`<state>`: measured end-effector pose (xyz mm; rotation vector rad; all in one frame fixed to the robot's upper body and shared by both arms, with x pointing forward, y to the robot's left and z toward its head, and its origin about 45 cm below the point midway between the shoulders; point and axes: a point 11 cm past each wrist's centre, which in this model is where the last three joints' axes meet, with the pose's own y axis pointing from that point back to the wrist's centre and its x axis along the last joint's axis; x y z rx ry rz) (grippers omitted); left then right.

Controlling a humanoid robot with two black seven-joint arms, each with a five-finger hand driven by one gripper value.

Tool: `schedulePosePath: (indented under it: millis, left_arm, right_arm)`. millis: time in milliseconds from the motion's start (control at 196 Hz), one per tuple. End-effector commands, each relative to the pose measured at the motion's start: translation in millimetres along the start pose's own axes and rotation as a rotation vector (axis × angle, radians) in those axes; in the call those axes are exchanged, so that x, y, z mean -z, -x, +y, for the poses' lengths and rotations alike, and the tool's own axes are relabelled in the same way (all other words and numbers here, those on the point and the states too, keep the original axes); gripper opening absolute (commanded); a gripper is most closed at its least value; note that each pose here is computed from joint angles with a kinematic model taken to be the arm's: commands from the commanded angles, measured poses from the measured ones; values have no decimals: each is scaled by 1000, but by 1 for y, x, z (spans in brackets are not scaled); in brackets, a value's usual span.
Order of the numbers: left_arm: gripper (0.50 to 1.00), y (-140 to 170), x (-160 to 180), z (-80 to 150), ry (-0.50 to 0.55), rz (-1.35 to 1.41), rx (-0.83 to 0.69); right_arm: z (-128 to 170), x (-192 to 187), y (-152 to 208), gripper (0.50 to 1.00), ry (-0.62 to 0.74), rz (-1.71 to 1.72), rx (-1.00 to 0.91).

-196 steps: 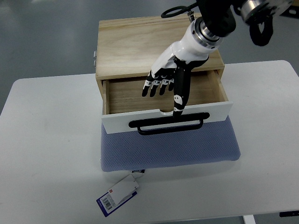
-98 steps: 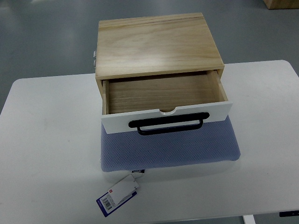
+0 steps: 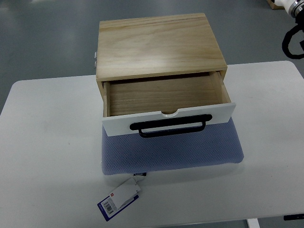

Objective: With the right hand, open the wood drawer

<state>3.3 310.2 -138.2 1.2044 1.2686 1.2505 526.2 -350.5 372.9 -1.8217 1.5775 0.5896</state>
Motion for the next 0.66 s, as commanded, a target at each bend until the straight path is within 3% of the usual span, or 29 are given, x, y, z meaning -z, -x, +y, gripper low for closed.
schedulePosePath:
  millis: [0,255,653]
  left_arm:
    - [1000,1,0,0,0,0,2]
    - [1000,0,0,0,-1,-1,1]
    - [1000,2,0,0,-1,-3,5]
  right_arm:
    - [17,-33,-39,946,-13,-136,-101]
    - [36,-80,-62,946,-1,-219,-166]
    - [40,-100,-62,946,1,-285,-180]
